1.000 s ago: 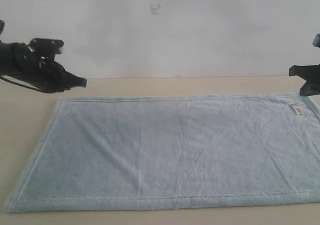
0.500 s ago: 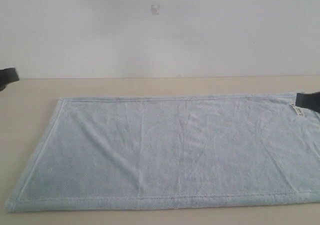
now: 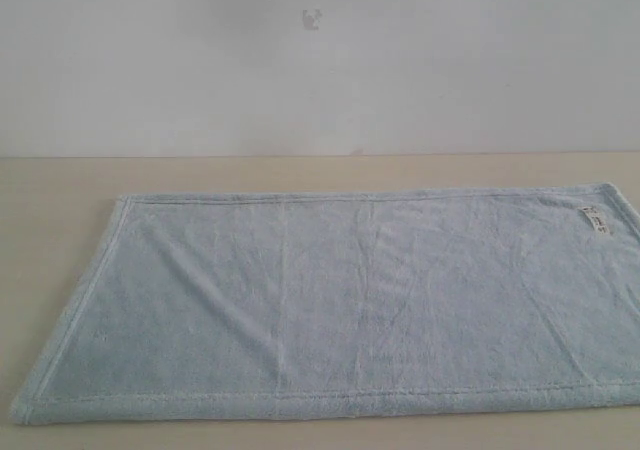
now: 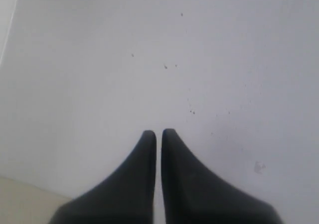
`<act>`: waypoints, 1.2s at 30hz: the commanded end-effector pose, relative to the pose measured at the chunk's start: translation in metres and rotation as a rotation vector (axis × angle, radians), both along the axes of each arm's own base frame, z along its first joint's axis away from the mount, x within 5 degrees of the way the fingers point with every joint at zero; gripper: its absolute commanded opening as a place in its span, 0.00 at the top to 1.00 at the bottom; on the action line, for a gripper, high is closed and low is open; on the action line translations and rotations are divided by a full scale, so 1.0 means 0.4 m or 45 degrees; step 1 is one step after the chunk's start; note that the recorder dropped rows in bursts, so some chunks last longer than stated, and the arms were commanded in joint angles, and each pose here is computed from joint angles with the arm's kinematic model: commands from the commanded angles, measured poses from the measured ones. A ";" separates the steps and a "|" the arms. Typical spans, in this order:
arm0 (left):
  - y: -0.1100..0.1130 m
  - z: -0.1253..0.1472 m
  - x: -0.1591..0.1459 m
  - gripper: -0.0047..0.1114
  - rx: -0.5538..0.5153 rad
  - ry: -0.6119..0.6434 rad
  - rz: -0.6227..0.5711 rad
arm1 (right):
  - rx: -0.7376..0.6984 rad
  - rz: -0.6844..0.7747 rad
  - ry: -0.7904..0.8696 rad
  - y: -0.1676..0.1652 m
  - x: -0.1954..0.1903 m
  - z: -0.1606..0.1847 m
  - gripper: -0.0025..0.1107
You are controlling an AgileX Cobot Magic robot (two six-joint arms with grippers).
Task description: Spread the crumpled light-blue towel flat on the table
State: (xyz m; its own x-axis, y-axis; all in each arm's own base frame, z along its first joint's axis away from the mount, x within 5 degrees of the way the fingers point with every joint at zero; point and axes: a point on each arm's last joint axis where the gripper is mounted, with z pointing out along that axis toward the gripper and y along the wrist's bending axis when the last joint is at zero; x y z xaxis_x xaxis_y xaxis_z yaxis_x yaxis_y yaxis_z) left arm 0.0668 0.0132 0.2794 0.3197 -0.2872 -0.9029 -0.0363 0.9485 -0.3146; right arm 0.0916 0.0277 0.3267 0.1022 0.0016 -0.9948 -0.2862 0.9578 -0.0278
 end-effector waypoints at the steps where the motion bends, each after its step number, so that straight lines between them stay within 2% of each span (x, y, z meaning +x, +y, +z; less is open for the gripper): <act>1: 0.000 -0.017 -0.028 0.93 0.059 -0.013 0.010 | -0.073 0.099 0.022 0.005 -0.048 -0.026 0.98; 6: -0.037 -0.060 -0.022 0.93 0.102 0.192 -0.197 | -0.143 0.338 0.283 0.036 -0.086 -0.076 0.98; 10: -0.056 -0.082 -0.021 0.93 0.122 0.308 -0.311 | -0.183 0.422 0.391 0.046 -0.098 -0.096 0.98; 17: -0.061 -0.086 -0.021 0.93 0.126 0.334 -0.335 | -0.175 0.429 0.387 0.045 -0.104 -0.102 0.98; 19: -0.061 -0.086 -0.021 0.93 0.129 0.334 -0.335 | -0.148 0.347 0.314 0.032 -0.107 -0.101 0.98; 21: -0.061 -0.086 -0.021 0.93 0.129 0.334 -0.335 | -0.113 0.130 0.140 0.000 -0.113 -0.094 0.98; 23: -0.061 -0.086 -0.021 0.93 0.129 0.334 -0.335 | -0.093 -0.089 0.059 -0.029 -0.128 -0.109 0.98; 25: -0.061 -0.086 -0.021 0.93 0.129 0.334 -0.335 | -0.022 -0.248 0.104 -0.050 -0.135 -0.151 0.98; 26: -0.061 -0.086 -0.021 0.93 0.129 0.334 -0.335 | 0.073 -0.352 0.216 -0.065 -0.124 -0.191 0.98; 29: -0.061 -0.086 -0.023 0.93 0.130 0.328 -0.336 | 0.168 -0.468 0.335 -0.085 -0.113 -0.249 0.98; 33: -0.061 -0.085 -0.023 0.93 0.129 0.327 -0.334 | 0.014 -0.482 0.381 -0.088 -0.101 -0.309 0.98; 36: -0.061 -0.085 -0.023 0.93 0.129 0.327 -0.334 | 0.063 -0.467 0.506 -0.084 -0.098 -0.368 0.98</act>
State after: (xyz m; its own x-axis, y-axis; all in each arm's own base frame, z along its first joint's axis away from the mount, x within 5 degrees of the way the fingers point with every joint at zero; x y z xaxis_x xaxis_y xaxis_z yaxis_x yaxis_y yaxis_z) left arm 0.0585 -0.0110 0.2452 0.0009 -0.2365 -0.9716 0.1443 0.9615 -0.2339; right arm 0.0517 -0.0063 0.1967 -0.2301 0.0600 -0.9713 0.0850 0.9955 0.0414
